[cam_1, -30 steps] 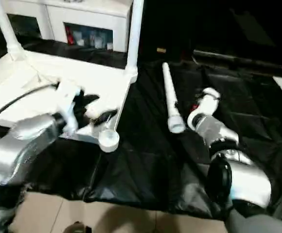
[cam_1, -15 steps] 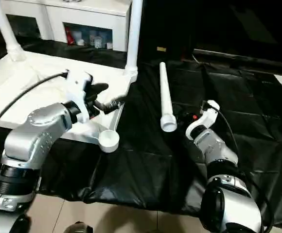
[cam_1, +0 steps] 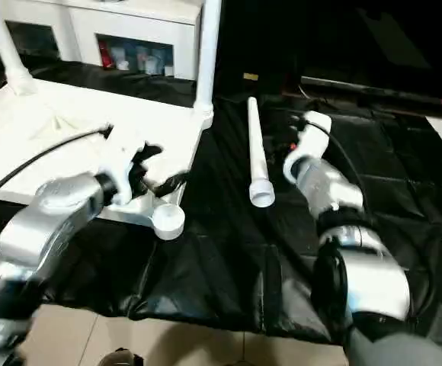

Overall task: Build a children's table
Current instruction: Pick table leg

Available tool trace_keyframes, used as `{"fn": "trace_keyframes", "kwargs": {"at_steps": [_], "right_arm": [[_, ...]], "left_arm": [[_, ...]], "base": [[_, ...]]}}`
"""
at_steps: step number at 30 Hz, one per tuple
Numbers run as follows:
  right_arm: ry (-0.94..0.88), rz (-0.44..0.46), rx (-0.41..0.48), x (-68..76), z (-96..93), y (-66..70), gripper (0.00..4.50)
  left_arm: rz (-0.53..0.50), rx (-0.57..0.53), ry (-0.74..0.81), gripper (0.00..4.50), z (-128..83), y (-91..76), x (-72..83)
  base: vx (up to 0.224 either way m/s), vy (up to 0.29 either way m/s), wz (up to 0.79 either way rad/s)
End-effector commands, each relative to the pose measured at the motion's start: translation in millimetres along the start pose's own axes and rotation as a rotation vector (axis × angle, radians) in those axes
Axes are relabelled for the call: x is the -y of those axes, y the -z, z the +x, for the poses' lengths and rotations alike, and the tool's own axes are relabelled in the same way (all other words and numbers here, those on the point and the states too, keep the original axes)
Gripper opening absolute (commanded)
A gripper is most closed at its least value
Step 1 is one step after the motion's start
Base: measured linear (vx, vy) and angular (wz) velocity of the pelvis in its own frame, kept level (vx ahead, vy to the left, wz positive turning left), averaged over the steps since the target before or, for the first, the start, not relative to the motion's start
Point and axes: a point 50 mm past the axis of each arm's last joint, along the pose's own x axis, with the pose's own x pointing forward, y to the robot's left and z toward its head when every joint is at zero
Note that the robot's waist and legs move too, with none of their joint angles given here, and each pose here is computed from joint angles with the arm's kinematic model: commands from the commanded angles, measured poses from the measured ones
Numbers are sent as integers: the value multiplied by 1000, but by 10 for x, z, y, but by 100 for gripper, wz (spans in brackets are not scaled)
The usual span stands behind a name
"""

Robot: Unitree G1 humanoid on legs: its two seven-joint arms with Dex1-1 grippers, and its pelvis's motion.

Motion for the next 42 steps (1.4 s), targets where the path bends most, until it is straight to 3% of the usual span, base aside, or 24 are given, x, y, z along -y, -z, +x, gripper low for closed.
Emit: {"fn": "trace_keyframes", "kwargs": {"at_steps": [1, 4, 5, 8, 18, 22, 24, 34, 42], "right_arm": [[44, -53, -20, 2, 7, -38, 311], [55, -59, -83, -21, 18, 12, 321], [71, -75, -147, -19, 18, 78, 321], [62, -74, -173, -29, 19, 113, 321], [-3, 63, -308, -66, -9, 316, 321], [12, 46, -370, -41, -31, 410, 321], [19, 40, -390, -31, -39, 453, 296], [37, 55, -410, 9, -55, 558, 246], [45, 114, -358, 116, -76, 496, 243]], "left_arm": [[15, -12, 19, 450, -72, -17, 71], [14, -31, 5, 450, -149, 18, 82], [17, -51, 2, 450, -204, 44, 93], [19, -61, 1, 450, -242, 52, 104], [-3, -110, -10, 450, -419, 87, 175], [-11, -119, -8, 450, -443, 98, 193], [-14, -121, -13, 450, -458, 100, 192], [-10, -116, -42, 450, -472, 84, 153], [-3, -82, -43, 450, -374, 41, 120]], "base": [[0, 0, 0], [0, 0, 0], [0, 0, 0], [0, 0, 0], [0, 0, 0], [0, 0, 0], [0, 0, 0], [0, 0, 0], [0, 0, 0]]}}
